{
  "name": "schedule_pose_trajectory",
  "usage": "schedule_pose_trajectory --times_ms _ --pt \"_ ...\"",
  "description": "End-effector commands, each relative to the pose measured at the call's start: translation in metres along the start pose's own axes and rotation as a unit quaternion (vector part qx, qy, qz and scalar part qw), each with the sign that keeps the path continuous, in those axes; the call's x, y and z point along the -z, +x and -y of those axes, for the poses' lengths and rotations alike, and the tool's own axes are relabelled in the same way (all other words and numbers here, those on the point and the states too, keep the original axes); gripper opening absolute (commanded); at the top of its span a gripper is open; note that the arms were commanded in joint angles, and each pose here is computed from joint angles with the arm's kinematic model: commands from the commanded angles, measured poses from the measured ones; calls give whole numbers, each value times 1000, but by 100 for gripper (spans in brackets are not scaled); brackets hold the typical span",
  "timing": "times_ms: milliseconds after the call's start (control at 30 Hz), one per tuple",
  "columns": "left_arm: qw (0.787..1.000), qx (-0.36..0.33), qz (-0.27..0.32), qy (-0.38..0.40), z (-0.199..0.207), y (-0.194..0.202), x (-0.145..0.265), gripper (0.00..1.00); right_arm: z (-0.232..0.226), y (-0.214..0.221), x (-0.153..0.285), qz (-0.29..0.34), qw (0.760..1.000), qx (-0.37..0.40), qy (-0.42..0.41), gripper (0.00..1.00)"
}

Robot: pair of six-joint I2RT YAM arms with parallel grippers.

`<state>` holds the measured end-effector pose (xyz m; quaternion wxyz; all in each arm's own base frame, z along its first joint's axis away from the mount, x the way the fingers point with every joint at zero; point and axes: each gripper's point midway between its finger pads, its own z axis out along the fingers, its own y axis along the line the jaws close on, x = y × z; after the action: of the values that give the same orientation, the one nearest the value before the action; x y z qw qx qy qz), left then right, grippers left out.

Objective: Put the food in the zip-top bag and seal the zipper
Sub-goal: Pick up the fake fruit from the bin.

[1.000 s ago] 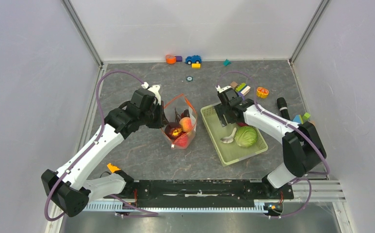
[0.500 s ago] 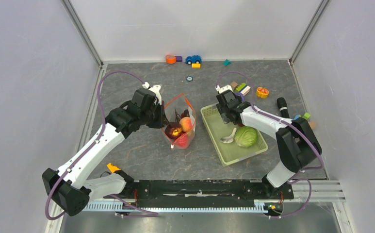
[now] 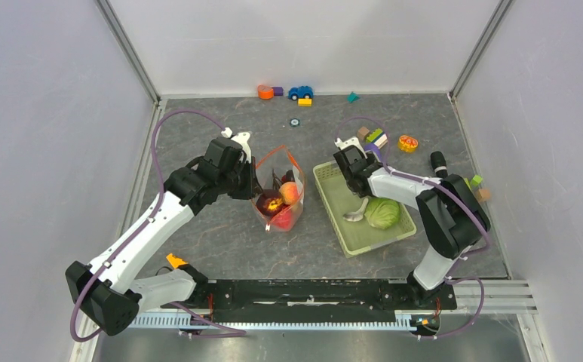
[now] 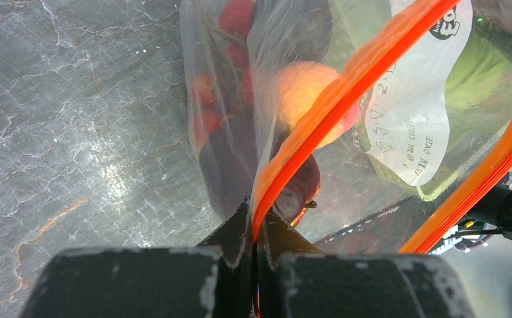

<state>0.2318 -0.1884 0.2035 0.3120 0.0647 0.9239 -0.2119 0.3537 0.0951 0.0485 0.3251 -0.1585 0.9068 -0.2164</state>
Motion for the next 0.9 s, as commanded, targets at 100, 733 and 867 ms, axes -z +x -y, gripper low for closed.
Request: schedule_pose_trajectory --times_ms 100,733,867 --pt "999 -29 23 19 9 -15 5 2 4 -2 -9 13 999 -11 28 57" --pt "999 -29 21 23 10 -14 5 2 9 -59 62 162 979 -75 -98 29" --pt "999 -29 20 24 10 -14 5 2 3 -81 94 231 955 -86 -167 29"
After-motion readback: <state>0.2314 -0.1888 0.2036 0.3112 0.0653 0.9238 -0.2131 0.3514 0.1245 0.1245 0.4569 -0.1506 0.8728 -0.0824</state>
